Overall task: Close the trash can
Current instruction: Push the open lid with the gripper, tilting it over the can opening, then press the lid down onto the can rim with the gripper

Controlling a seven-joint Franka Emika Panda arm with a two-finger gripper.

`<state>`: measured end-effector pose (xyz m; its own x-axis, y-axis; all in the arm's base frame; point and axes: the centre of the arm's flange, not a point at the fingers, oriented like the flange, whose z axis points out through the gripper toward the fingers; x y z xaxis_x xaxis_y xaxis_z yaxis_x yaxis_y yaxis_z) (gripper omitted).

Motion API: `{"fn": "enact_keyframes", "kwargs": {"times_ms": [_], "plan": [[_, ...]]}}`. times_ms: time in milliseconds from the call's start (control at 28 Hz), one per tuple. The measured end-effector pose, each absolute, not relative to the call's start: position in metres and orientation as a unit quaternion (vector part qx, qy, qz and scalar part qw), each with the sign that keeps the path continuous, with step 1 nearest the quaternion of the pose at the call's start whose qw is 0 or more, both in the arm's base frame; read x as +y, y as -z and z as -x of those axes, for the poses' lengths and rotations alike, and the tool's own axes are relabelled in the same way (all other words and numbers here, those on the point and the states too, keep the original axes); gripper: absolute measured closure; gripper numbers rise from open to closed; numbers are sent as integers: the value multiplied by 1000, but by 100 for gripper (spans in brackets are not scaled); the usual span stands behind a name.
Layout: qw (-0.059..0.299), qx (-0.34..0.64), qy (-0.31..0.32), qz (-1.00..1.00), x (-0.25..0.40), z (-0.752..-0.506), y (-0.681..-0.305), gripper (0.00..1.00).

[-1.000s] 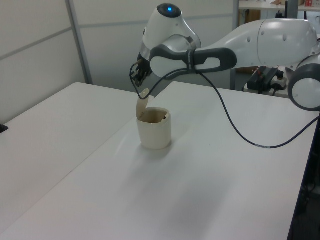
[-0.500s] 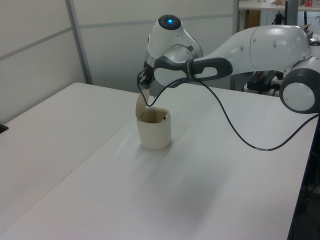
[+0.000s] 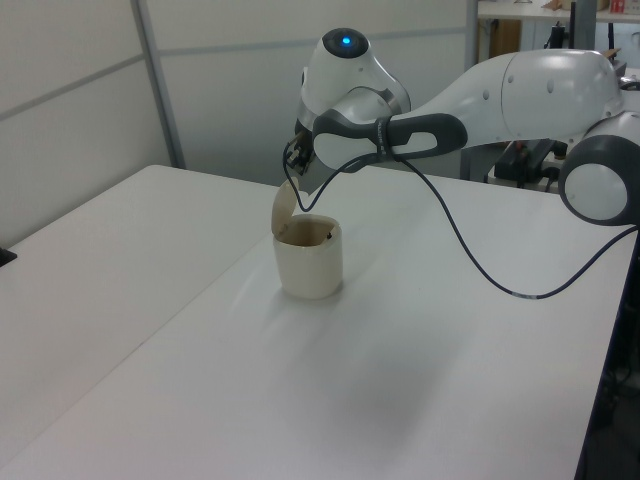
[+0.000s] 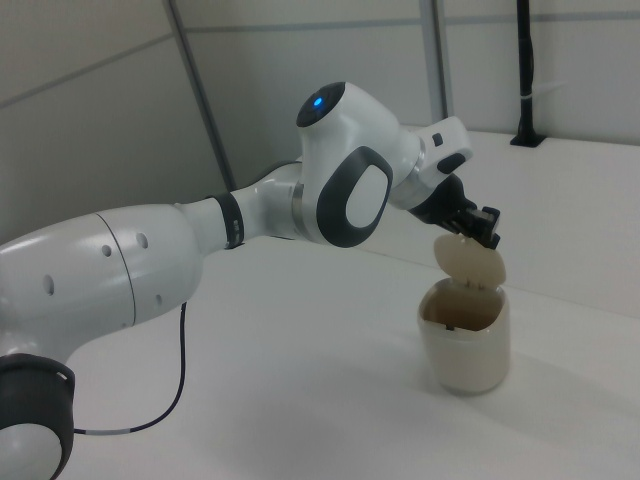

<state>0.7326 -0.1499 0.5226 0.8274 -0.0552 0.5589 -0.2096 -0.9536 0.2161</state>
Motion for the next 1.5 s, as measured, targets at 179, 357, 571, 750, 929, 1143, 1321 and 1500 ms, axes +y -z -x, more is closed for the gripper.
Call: {"fn": "enact_keyframes", "kwargs": {"times_ms": [179,357,571,750,929,1143,1321,1500], "plan": [[133,-67,-302,-942,-145,-735,-527,91],[122,-66,-333,-933,-138,-738,-535,91],[119,-62,-342,-930,-133,-742,-531,91],[116,-55,-339,-932,-125,-750,-510,91],[114,-48,-331,-935,-118,-755,-492,91],[114,-49,-329,-936,-118,-755,-494,92],[118,-47,-306,-944,-122,-750,-500,94],[124,-25,-253,-959,-137,-736,-510,98]]}}
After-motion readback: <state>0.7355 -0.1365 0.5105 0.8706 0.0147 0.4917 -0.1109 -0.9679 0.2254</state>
